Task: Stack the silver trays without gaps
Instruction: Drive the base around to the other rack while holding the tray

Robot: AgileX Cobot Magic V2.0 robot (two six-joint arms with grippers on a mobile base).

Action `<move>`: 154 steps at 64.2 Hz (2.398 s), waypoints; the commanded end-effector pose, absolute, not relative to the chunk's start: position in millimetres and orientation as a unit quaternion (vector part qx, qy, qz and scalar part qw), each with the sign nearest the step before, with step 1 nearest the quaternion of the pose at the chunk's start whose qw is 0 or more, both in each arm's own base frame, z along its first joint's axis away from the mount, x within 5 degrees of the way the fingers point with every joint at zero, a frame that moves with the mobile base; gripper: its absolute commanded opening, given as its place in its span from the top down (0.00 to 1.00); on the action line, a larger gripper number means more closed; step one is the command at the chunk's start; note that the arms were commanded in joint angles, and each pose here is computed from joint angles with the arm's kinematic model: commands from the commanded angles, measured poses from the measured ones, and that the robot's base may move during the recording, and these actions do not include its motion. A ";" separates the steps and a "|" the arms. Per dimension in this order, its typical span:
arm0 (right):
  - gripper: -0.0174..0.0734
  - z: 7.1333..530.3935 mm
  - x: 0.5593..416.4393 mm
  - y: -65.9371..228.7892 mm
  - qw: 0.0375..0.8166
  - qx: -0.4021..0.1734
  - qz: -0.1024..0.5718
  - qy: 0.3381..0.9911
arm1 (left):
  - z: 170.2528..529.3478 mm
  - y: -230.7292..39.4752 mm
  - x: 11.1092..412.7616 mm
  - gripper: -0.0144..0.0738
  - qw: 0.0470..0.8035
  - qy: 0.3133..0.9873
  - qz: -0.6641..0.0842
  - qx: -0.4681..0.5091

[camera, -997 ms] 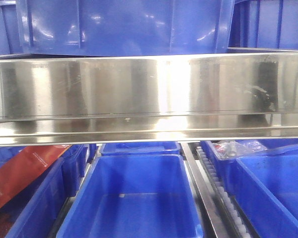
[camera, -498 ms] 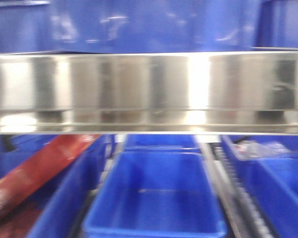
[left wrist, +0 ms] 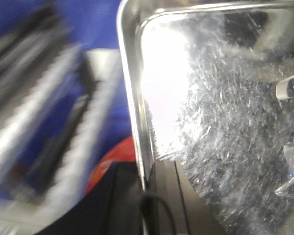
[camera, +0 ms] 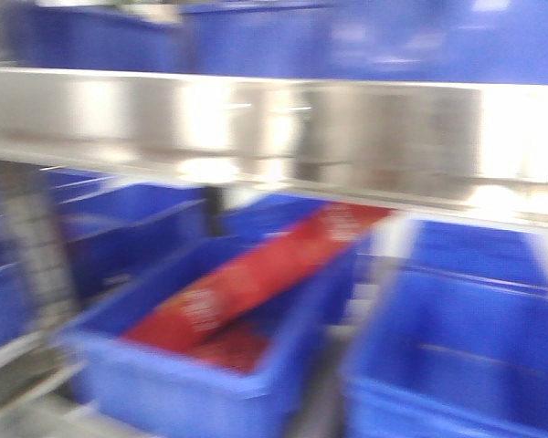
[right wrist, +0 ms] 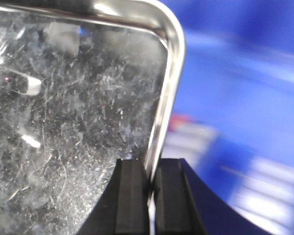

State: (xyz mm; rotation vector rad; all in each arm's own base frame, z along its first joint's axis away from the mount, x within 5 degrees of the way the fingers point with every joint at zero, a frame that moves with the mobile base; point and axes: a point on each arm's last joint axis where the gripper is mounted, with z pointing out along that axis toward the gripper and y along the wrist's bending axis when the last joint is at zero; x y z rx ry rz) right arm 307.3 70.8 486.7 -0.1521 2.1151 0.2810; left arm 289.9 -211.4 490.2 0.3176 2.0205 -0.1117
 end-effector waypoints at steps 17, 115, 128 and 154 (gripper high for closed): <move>0.88 496.9 304.4 69.8 0.512 -0.073 0.109 0.849 | 499.6 -208.5 286.2 0.85 0.541 0.828 -0.045 0.137; 0.88 497.0 304.5 69.8 0.513 -0.073 0.109 0.849 | 499.6 -208.5 286.2 0.85 0.541 0.828 -0.045 0.137; 0.88 497.0 304.5 69.8 0.513 -0.073 0.109 0.849 | 499.6 -208.5 286.2 0.85 0.541 0.828 -0.045 0.137; 0.88 497.0 304.5 69.8 0.513 -0.073 0.109 0.849 | 499.6 -208.5 286.2 0.85 0.541 0.828 -0.045 0.137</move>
